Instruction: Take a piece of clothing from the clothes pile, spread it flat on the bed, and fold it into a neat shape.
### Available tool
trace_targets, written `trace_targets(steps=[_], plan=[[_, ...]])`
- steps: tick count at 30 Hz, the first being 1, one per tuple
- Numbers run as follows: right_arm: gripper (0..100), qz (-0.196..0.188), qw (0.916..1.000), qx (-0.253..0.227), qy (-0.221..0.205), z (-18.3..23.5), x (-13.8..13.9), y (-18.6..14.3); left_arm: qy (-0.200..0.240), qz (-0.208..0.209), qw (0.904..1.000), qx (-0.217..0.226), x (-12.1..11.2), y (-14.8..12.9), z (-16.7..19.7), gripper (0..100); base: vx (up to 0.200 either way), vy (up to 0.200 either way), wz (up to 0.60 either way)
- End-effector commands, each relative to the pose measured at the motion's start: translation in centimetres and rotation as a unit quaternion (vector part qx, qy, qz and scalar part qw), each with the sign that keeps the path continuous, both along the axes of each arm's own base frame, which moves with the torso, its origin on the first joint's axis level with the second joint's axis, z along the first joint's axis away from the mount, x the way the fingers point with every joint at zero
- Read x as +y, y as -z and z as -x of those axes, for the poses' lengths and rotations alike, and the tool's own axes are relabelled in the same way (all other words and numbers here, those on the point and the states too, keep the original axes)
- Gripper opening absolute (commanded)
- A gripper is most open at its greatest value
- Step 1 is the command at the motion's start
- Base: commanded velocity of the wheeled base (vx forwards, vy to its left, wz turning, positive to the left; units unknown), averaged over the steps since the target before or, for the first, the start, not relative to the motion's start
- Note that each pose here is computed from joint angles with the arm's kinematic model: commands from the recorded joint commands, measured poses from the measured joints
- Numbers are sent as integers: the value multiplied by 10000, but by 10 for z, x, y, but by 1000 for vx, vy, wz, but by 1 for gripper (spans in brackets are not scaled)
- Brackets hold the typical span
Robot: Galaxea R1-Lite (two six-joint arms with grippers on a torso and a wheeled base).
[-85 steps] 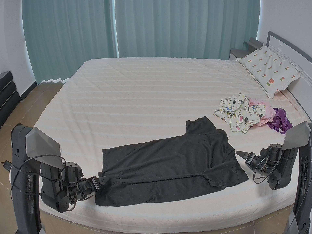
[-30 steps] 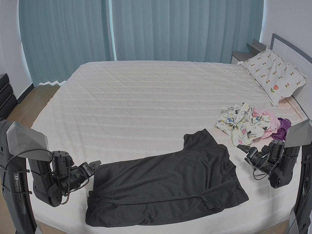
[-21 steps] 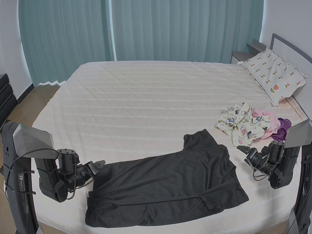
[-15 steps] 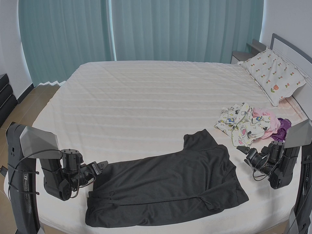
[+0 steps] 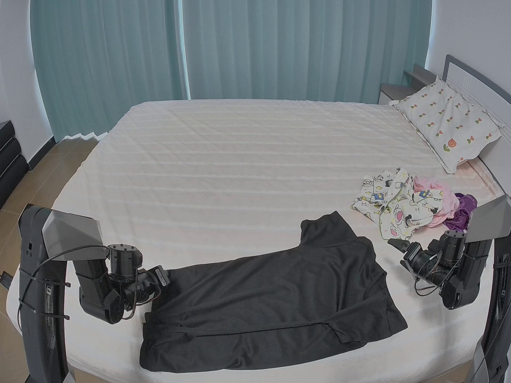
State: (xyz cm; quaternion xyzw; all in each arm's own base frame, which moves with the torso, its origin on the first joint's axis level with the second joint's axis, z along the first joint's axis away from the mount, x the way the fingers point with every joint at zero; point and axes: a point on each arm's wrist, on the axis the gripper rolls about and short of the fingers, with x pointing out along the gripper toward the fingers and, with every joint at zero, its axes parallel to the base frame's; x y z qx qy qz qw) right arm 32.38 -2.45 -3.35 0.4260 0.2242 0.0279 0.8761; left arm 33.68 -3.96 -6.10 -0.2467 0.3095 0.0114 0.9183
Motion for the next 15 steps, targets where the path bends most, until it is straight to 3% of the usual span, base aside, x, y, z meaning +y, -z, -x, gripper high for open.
trace_targets(steps=[1, 9, 15], plan=[[100, 6, 10000, -58, 0, 0, 0, -1, -150, -47, 9998, -143, 3, -2, -8, 0, 0, 0, 0], [100, 10, 10000, -37, -3, 0, 0, 0, -582, -168, 9950, -800, 10, -23, -38, 0, 0, 0, 0], [100, 18, 10000, -46, -6, -1, 0, 0, -619, -199, 9955, -695, 12, -21, -44, 0, 0, 0, 0]])
